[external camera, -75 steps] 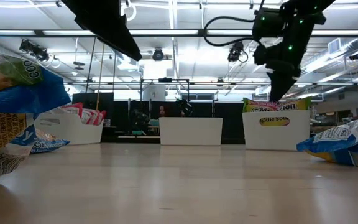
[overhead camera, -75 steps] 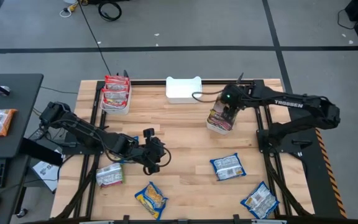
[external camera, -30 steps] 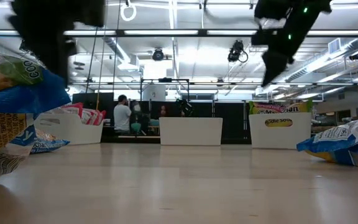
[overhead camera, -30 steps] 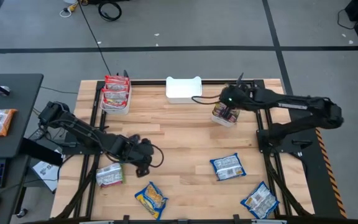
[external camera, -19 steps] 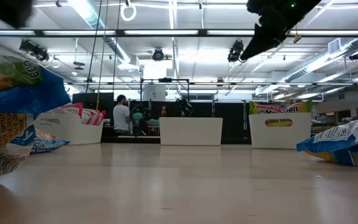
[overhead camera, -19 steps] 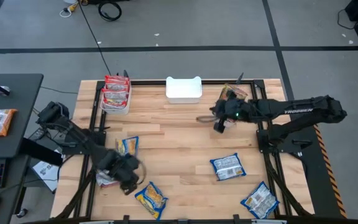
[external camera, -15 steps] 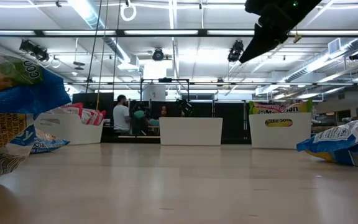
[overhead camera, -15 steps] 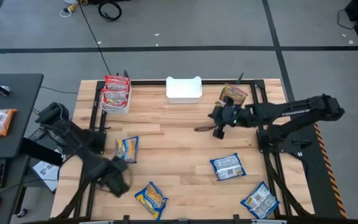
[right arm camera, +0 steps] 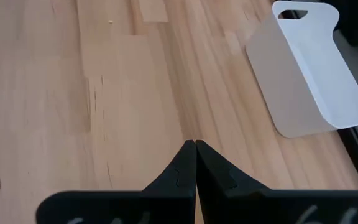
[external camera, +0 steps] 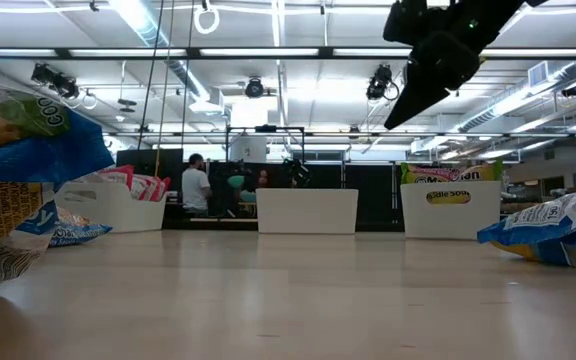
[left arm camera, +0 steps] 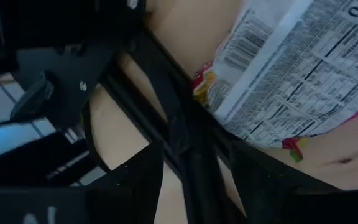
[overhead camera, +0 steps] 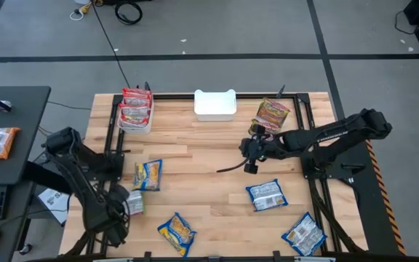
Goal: Sort Maruchan noodles
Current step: Put the green noodle pack into the right white bin
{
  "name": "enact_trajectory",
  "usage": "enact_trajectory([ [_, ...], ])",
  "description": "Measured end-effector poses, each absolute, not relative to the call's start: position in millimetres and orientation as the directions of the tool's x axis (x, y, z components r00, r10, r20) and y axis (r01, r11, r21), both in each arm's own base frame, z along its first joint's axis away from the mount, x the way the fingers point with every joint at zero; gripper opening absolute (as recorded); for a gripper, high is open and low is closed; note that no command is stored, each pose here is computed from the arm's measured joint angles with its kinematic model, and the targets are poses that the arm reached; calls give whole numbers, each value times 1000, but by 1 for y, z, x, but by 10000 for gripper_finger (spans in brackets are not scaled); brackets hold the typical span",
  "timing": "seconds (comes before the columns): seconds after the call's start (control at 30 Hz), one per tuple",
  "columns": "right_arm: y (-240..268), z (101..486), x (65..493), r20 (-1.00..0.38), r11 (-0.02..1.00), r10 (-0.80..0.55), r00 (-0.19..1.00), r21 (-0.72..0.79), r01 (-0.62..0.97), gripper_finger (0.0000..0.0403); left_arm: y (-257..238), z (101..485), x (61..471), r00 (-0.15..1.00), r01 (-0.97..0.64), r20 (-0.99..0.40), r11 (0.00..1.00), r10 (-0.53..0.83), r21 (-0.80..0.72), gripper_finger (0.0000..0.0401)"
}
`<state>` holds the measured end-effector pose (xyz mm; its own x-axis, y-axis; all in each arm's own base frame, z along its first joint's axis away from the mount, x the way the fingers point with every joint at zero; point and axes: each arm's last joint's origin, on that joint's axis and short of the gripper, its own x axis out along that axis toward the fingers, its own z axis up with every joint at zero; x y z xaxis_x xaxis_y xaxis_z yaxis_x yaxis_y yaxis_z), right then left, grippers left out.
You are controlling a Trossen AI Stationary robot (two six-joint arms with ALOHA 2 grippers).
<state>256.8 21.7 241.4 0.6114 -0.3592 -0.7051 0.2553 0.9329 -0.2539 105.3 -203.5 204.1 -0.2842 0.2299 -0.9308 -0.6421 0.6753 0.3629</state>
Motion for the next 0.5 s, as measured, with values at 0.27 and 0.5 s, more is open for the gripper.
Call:
enact_trajectory([
  [0.27,27,247,253,-690,939,-343,637,-253,233,5,-210,184,122,-300,-611,-934,713,193,344,188],
  [0.5,39,254,247,-675,952,-300,674,-253,170,5,-190,138,125,-356,-617,-934,748,13,245,187],
])
